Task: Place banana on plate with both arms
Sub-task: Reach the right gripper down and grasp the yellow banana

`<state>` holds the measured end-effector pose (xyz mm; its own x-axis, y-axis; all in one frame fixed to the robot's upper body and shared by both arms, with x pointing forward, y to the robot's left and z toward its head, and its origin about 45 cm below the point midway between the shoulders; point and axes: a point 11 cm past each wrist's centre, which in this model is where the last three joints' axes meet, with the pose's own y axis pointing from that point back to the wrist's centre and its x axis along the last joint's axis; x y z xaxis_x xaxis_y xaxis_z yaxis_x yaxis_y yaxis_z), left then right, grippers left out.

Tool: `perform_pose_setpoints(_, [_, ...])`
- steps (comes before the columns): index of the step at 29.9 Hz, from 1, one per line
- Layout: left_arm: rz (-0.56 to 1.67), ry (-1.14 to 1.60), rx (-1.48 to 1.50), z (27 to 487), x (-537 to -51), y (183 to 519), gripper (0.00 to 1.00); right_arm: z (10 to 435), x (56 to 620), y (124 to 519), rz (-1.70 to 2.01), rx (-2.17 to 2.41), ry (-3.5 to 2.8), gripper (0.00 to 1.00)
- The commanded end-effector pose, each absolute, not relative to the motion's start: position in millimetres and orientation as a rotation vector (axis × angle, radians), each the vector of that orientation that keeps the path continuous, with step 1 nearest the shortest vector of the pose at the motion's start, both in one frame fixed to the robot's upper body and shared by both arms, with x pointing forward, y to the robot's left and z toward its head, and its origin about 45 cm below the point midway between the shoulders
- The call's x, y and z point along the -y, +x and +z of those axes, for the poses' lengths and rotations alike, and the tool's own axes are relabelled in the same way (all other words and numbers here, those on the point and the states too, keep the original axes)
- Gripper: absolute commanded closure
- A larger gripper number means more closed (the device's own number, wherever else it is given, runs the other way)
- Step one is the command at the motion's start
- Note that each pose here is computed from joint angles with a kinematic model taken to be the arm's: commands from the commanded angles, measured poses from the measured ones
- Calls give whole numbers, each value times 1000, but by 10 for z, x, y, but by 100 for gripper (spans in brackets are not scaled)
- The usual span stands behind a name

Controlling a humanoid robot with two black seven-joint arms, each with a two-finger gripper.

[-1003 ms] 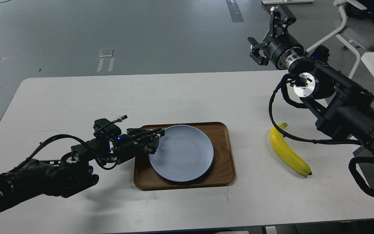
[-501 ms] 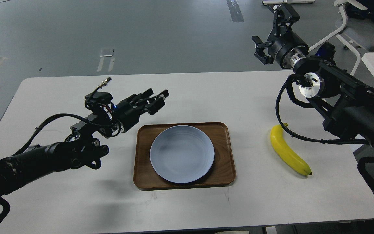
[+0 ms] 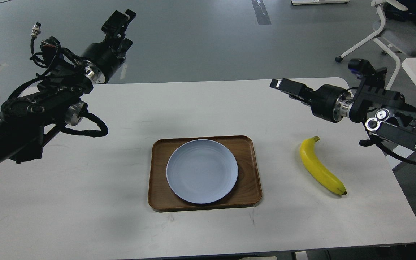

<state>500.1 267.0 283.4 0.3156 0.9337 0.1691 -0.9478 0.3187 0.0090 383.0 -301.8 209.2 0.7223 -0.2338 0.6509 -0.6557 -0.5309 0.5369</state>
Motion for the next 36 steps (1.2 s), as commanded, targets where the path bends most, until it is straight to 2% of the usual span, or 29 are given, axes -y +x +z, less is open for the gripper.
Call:
perform_pose_setpoints(1, [1264,112,92,2712,-2748,4957,2,1995,3114,3623,731,522,2037,0])
perform_pose_setpoints(6, [1274,118,90,2670,-2790,4939,2,1923,3244,3483,798,393,1954,0])
perform_pose_setpoints(10, [1264,146,86,2576,-2828,4885,2,1706,3336,3296,772,291,1918,1])
perform_pose_setpoints(16, [1266,161,68,2451,-2855,4830,2,1549,3584,3231,715,299,1865,1])
perform_pose_setpoints(22, [1258,160,68,2451,-2829,4826,2,1358,3544,3100,674,268,1885,7])
perform_pose_setpoints(28, [1265,163,70,2452,-2865,4823,2,1302,3471,3175,707,278,1880,10])
perform_pose_setpoints(29, [1264,164,71,2452,-2865,4823,2,1293,3466,3180,709,276,1879,15])
perform_pose_setpoints(30, [1264,164,71,2452,-2865,4823,2,1276,3458,3183,714,267,1876,36])
perform_pose_setpoints(31, [1264,164,71,2452,-2865,4823,2,1276,3457,3183,714,267,1876,37])
perform_pose_setpoints(33, [1268,166,69,2438,-2872,4818,2,1233,3515,3165,738,222,1842,55])
perform_pose_setpoints(36, [1273,172,68,2408,-2885,4806,2,1214,3470,3109,767,157,1882,68])
